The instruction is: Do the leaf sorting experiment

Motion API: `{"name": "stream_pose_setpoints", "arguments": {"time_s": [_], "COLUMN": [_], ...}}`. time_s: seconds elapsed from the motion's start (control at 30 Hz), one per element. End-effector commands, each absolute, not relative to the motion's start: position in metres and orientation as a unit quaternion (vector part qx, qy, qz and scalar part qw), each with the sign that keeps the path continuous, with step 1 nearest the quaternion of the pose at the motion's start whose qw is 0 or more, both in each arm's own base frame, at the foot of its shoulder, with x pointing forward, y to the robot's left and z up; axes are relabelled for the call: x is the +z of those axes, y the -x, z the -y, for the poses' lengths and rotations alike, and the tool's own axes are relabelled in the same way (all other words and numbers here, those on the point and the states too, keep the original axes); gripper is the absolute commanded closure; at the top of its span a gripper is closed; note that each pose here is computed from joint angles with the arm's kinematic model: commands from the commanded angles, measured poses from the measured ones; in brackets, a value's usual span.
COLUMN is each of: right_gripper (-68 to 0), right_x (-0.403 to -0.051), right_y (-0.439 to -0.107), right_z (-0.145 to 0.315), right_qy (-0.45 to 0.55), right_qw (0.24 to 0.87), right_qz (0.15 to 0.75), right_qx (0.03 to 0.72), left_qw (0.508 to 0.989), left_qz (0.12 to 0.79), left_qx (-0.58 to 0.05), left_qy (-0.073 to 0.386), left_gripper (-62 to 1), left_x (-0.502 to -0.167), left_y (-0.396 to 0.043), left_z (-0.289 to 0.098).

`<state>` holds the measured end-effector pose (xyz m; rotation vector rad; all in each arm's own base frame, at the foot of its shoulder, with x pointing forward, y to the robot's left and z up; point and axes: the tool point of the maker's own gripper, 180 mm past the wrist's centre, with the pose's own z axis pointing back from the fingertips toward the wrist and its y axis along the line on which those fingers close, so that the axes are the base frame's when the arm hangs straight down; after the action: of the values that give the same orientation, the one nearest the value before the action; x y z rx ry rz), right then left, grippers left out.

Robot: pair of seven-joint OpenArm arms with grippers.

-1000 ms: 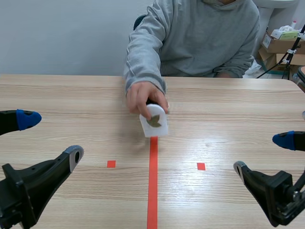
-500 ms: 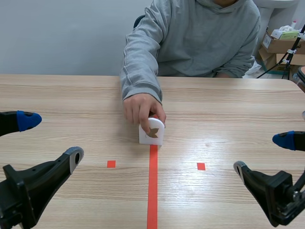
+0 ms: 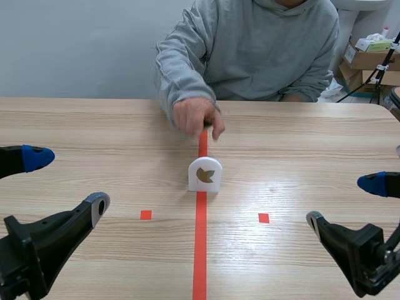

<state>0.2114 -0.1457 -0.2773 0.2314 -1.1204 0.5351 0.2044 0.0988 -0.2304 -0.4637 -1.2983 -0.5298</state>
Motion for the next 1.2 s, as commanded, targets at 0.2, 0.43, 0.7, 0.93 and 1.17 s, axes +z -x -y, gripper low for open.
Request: {"name": "stream_pose_setpoints", "arguments": {"time_s": [0.2,0.43,0.7,0.93,1.17], "right_gripper": [-56.4,-56.4,-56.4,-56.4,-56.4], "right_x": [-0.2680,-0.2680,-0.2681,-0.2681,-0.2694], "right_y": [-0.2167,-0.2167,-0.2167,-0.2167,-0.2163], "right_z": [0.1455,0.1455,0.1455,0.1456,0.1461], "right_qy": [-0.106,-0.106,-0.106,-0.106,-0.105], "right_qw": [0.798,0.798,0.798,0.798,0.800], "right_qz": [0.538,0.538,0.538,0.538,0.535], "right_qx": [0.251,0.251,0.251,0.251,0.252], "left_qw": [0.729,0.729,0.731,0.734,0.734], "left_qz": [0.604,0.604,0.601,0.597,0.597], "left_qx": [-0.237,-0.237,-0.238,-0.239,-0.239], "left_qy": [0.219,0.219,0.218,0.217,0.217], "left_gripper": [-62.3,-62.3,-62.3,-62.3,-62.3], "left_x": [-0.2206,-0.2206,-0.2222,-0.2239,-0.2239], "left_y": [-0.2045,-0.2045,-0.2043,-0.2039,-0.2040], "left_z": [-0.0948,-0.0948,-0.0949,-0.0951,-0.0951]}}
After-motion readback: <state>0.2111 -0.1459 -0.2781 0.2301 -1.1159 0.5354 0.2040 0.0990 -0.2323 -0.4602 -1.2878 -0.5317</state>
